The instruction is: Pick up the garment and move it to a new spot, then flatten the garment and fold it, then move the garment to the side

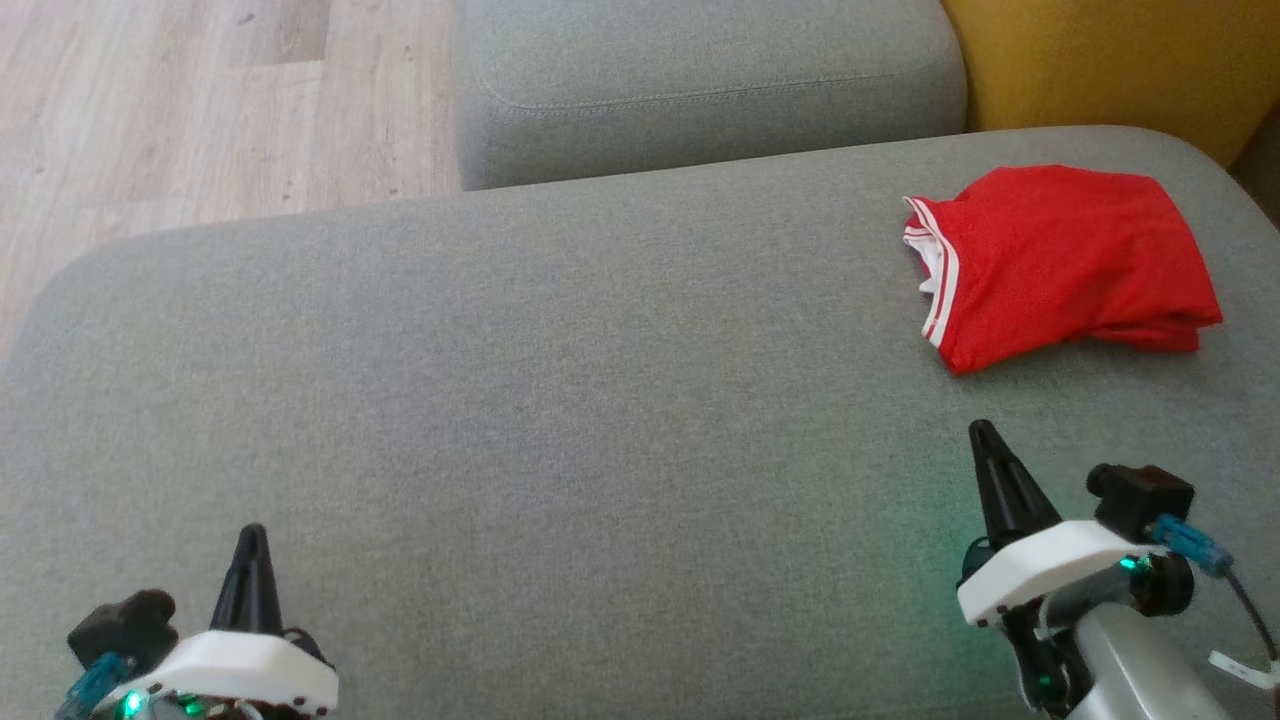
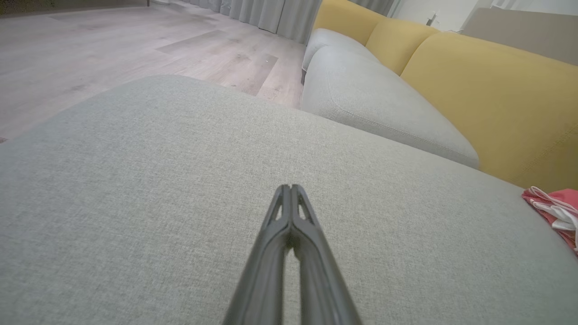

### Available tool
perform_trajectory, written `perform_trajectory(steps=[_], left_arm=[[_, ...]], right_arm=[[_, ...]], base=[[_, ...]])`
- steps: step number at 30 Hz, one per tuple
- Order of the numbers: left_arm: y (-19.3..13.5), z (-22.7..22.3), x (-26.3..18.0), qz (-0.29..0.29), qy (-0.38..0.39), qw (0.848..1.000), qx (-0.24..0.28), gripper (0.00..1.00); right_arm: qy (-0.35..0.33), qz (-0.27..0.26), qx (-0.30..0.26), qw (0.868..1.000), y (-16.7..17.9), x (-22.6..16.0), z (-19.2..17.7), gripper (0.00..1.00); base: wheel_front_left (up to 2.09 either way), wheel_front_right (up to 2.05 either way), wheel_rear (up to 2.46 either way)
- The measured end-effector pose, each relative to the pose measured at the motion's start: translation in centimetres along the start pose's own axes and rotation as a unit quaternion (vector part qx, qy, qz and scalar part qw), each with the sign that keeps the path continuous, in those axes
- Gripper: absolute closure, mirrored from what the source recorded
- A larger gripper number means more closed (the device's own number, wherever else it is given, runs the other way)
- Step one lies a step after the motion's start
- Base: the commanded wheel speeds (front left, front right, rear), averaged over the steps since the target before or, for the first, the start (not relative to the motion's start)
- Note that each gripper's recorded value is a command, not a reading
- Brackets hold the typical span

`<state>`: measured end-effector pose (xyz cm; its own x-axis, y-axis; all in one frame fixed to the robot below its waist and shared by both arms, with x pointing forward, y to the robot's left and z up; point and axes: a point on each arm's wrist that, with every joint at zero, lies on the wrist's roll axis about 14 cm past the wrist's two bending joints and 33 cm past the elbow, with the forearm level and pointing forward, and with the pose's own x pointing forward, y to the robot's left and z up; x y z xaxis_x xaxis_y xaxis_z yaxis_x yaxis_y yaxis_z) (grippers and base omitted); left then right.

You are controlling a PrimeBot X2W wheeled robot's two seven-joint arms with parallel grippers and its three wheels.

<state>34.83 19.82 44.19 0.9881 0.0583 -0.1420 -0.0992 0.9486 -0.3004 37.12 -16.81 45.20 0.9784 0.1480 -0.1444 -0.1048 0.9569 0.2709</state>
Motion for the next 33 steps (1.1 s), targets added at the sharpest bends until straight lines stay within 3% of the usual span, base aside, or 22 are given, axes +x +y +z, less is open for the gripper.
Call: perform_trajectory(steps=[17, 33], left_arm=[[0.4, 0.0, 0.1, 0.016, 0.007, 0.996, -0.087, 1.0], [0.5, 0.1, 0.3, 0.022, 0.013, 0.984, -0.174, 1.0]], right_arm=[[-0.016, -0.019, 0.092, 0.995, -0.4, 0.4, 1.1, 1.0], [-0.027, -0.032, 0.184, 0.982, -0.9, 0.8, 1.9, 1.0]], base=[[0.0, 0.0, 0.0], [0.0, 0.0, 0.0]])
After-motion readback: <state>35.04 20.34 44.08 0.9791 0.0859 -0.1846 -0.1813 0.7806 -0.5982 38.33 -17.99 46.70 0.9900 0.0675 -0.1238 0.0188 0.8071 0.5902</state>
